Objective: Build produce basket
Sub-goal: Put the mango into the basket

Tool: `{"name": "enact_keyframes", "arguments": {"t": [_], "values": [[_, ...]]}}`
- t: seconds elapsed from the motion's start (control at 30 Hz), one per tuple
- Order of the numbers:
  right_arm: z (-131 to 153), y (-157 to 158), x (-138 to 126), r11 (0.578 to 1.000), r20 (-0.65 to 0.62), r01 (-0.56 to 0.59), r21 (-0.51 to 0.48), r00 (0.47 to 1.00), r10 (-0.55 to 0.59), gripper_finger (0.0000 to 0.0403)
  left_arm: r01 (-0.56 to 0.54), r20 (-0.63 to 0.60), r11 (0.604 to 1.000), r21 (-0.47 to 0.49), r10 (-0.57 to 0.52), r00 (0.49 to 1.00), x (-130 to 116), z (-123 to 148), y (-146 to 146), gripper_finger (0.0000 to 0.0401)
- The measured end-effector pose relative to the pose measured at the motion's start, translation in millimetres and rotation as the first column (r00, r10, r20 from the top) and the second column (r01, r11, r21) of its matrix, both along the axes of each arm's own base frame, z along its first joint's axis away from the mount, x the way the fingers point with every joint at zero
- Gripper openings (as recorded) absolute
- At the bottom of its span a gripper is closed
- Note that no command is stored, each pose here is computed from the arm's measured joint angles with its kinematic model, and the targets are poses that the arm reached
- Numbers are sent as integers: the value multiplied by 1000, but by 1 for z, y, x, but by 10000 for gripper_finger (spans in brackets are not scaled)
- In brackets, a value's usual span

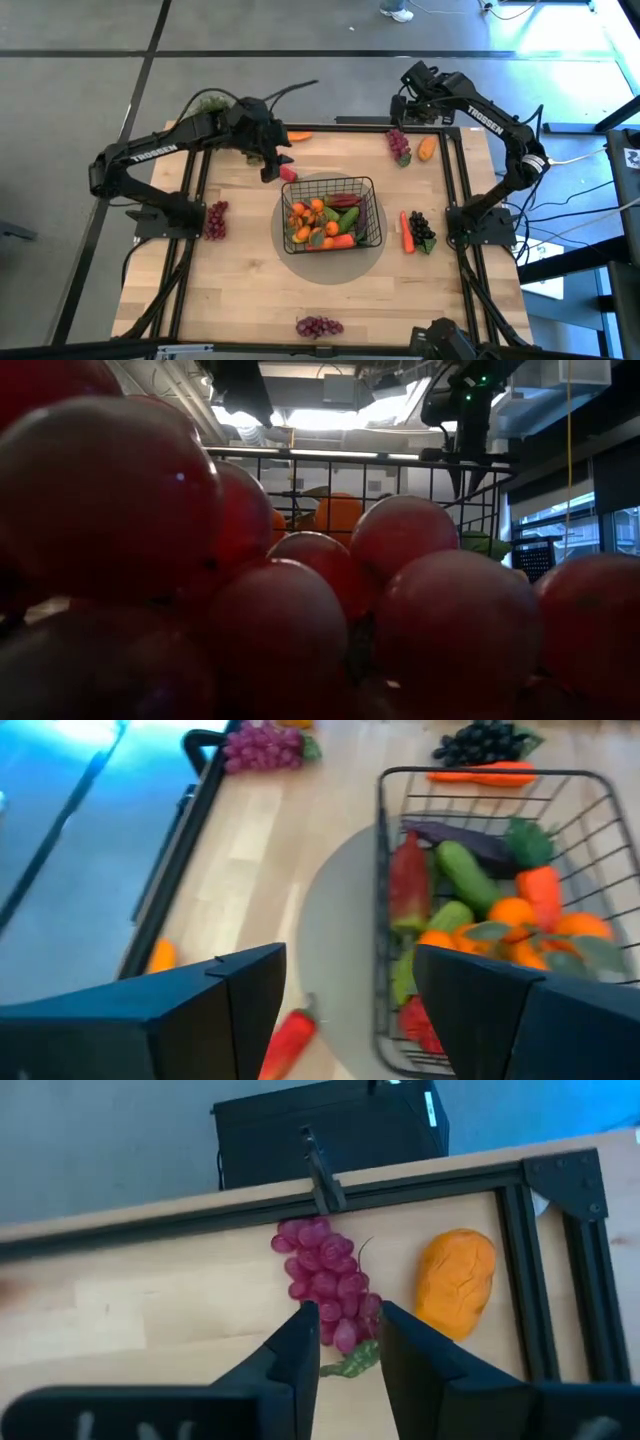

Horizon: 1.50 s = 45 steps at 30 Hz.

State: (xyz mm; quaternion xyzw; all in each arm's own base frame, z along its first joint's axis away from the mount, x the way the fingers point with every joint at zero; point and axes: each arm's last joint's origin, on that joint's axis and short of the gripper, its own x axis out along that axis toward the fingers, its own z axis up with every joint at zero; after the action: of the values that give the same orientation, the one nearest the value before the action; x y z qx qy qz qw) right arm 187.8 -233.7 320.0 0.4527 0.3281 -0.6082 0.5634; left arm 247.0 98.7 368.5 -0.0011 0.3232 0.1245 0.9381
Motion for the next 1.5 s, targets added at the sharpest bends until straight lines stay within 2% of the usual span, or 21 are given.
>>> {"name": "enact_keyframes", "arguments": {"t": [0.17, 0.33, 0.47, 1.5], "values": [[0, -1, -1, 999, 20, 50, 3, 999, -50, 93, -24, -26, 997, 71, 25, 999, -4, 0, 10, 208], [0, 0, 0, 999, 24, 52, 9, 998, -52, 93, -103, -45, 987, 121, 109, 993, -6, 0, 15, 208], [0, 0, 0, 995, 44, 98, 14, 994, -98, 93, -143, -55, 978, 153, 153, 987, -7, 0, 16, 208], [0, 1, 0, 993, 49, 118, 22, 992, -118, 93, -151, -57, 976, 155, 161, 985, -7, 0, 16, 208]]}}
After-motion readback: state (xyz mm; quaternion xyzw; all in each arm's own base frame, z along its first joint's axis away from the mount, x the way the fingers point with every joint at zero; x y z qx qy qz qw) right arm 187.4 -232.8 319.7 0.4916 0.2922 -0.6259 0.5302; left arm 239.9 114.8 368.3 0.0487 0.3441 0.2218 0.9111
